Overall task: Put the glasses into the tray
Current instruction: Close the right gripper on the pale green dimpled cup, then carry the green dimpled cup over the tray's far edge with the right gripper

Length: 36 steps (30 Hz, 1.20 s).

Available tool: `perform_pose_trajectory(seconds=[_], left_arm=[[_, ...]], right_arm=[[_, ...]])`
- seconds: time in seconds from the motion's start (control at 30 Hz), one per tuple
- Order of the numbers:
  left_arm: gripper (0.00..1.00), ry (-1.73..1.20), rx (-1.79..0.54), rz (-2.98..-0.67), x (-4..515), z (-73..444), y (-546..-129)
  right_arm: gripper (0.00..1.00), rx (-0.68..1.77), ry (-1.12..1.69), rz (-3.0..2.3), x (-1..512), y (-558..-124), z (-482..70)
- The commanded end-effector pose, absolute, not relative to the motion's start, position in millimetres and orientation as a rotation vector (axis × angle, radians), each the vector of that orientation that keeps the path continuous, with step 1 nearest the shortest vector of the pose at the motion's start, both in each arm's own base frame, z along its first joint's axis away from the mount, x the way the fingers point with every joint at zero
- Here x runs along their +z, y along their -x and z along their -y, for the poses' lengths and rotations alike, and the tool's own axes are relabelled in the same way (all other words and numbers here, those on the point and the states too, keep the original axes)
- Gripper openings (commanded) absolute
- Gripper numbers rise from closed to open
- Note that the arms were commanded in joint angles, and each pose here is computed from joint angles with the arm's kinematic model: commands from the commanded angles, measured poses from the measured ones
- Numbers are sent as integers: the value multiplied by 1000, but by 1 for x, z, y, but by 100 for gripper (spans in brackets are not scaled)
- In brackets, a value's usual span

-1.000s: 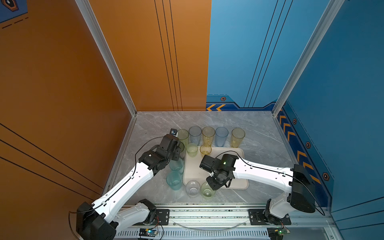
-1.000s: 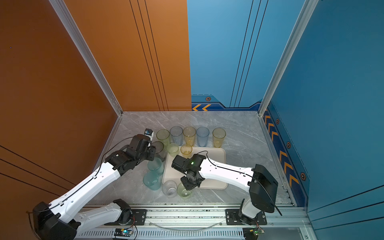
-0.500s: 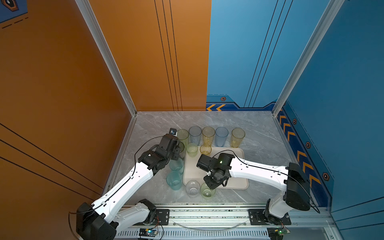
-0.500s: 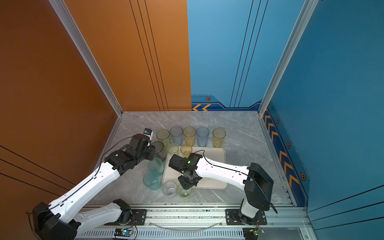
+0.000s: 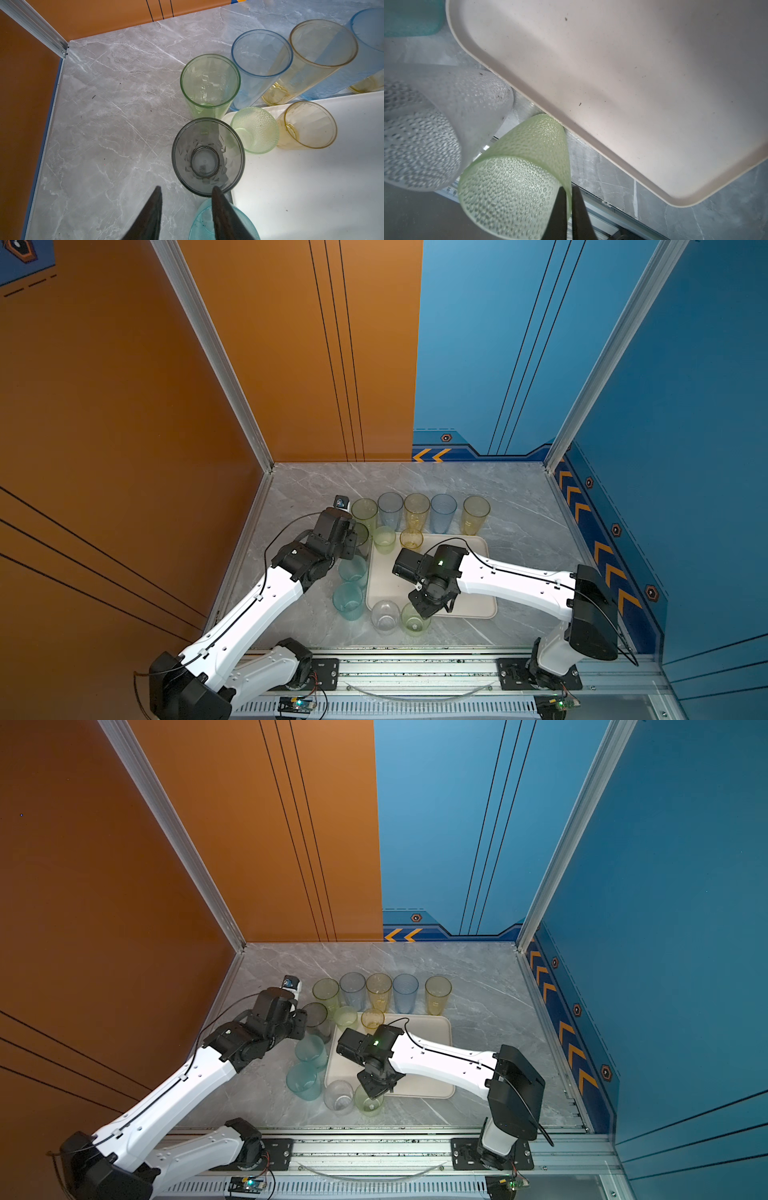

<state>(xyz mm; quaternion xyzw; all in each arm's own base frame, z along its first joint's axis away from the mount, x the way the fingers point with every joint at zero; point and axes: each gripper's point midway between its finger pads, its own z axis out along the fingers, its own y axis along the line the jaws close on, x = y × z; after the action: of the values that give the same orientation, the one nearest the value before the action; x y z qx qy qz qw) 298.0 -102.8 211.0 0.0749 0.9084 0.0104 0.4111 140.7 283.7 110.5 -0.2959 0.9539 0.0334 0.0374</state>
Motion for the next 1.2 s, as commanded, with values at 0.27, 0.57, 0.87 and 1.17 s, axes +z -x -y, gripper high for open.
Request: perform_pose_trajectory(seconds=[0.27,0.57,0.87,1.17], left_arm=[[41,-190,35,-2300,207,96,-292],[41,-188,31,-2298,207,95,-291],[41,-180,32,-2300,205,91,-289],[41,-174,29,-2301,205,89,-288]], right_arm=[[4,42,944,-2917,117,-139,-278],[7,39,961,-2921,115,-138,-282],[14,35,969,-2936,111,-136,-284],[10,27,982,-2945,107,-134,-285]])
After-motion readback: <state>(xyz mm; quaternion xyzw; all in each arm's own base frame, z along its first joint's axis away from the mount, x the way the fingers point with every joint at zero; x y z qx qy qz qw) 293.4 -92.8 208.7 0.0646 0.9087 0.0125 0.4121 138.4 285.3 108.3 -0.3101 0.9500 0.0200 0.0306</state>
